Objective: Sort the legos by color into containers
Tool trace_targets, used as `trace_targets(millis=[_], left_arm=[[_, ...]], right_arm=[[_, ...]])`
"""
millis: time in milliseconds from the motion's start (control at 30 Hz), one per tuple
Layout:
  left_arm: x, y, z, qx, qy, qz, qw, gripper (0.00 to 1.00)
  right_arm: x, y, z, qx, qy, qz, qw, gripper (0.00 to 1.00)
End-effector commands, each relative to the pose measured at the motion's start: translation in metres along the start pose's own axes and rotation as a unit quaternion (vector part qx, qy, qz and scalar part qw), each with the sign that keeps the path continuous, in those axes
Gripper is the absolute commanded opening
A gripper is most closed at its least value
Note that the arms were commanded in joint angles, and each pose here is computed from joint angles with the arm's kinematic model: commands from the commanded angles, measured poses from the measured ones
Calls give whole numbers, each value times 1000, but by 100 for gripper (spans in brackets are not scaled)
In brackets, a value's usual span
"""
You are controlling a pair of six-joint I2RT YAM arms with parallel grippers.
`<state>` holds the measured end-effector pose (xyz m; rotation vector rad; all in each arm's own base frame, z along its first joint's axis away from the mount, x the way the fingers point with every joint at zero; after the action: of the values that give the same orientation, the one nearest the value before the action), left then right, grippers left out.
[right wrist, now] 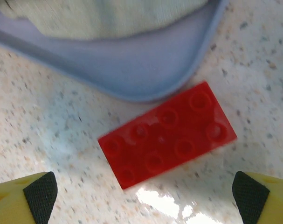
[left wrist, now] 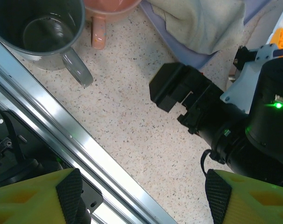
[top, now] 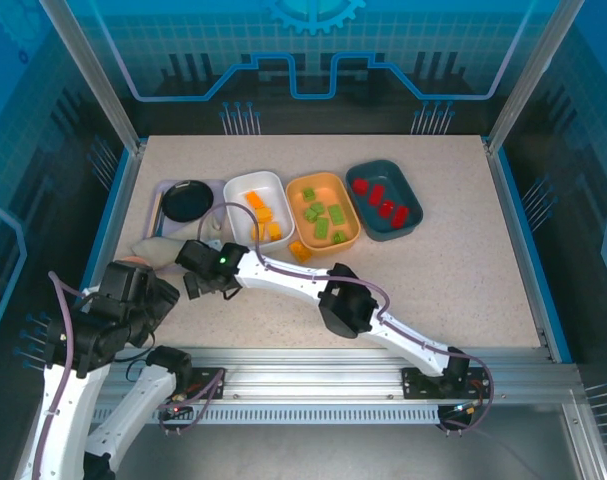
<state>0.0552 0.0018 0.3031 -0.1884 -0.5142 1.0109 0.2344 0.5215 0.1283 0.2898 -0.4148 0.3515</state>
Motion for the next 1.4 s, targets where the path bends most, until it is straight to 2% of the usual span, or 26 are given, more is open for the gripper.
trace_targets(millis=[0,100,267,467,967,1167,1367], left_arm=[[-2,3,6,-3,9,-15,1000,74],[-2,3,6,-6,11,-13,1000,74],[-2,2,5,-8,14,-11,1000,73],[-2,-1,2,-15,16,-6,1000,73],[-3,-8,-8,-23,21,1,1000,72],[-6,-11,-18,-27,34,0,999,73],[-17,-40,-49,-86,118,-19,989,72]], right_arm=[[10,-4,-8,-14,-20,-39,999,100],[9,-14,-19,-41,-17,-49,998,97],[3,-21,-23,-100,-37,-13,994,83],[1,-36,-24,-141,-20,-1,990,67],[0,-52,22,-124,2,28,992,18],[-11,-63,50,-101,14,30,994,12],[-18,-85,102,-67,-1,42,997,12]])
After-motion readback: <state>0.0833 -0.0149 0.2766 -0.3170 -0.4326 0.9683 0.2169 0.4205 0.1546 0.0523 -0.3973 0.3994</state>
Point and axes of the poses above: each hand's point on the last joint's axis, 136 mm out from that joint toward the fingers, its own z axis back along the fingers, its own y axis along the line the jaws close on, x = y × z, the point moved 10 cm from there along z, back along the fingers, and after that the axes turned 2 degrees about z, right-handed, at the moved point
